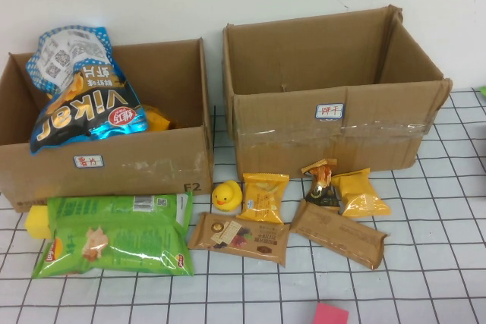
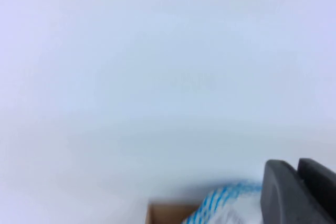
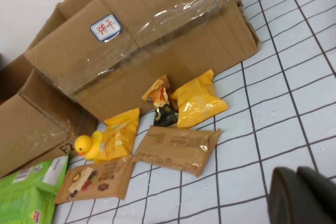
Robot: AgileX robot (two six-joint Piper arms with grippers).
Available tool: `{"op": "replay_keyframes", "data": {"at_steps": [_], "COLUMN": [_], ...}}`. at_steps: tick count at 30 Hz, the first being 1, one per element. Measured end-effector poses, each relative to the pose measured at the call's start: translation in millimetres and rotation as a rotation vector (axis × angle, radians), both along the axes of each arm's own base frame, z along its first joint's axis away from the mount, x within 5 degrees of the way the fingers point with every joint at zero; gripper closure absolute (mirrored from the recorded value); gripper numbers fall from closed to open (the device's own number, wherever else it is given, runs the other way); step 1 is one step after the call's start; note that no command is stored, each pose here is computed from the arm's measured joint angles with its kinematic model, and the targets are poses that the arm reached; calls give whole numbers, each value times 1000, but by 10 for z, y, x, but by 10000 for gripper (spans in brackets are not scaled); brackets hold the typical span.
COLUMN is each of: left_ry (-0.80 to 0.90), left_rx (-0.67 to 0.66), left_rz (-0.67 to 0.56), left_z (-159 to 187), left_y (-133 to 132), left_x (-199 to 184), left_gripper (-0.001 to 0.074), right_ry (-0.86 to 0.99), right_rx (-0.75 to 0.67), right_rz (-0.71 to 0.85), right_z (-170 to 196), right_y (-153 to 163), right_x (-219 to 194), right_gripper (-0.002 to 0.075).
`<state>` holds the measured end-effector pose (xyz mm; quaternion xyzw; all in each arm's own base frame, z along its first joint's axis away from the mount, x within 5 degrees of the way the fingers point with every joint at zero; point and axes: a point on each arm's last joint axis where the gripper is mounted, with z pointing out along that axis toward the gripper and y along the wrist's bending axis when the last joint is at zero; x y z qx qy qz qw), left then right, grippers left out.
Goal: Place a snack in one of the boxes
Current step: Place the potato chip in the potato chip box
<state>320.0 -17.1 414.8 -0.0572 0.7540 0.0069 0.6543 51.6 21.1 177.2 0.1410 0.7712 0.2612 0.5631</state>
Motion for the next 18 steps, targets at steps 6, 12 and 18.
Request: {"op": "replay_keyframes", "data": {"at_steps": [6,12,18], "left_ry": [117,206,214], "left_rx": [-21,-75,-161], "left_rz": [14,-2,-25], "left_z": [-293,-646,-909], "left_y": [27,55,62], "left_x": [-197,-727,-1332], "left_gripper": [733,735,735], "right_ry": [-2,-12,-16], "right_rx": [-1,-7,-6], "right_rz": [-1,-2,-2], "right_z": [1,9,12], "right_y": [-1,-3,-3], "right_x": [1,3,4], "right_gripper": [727,727,727]}}
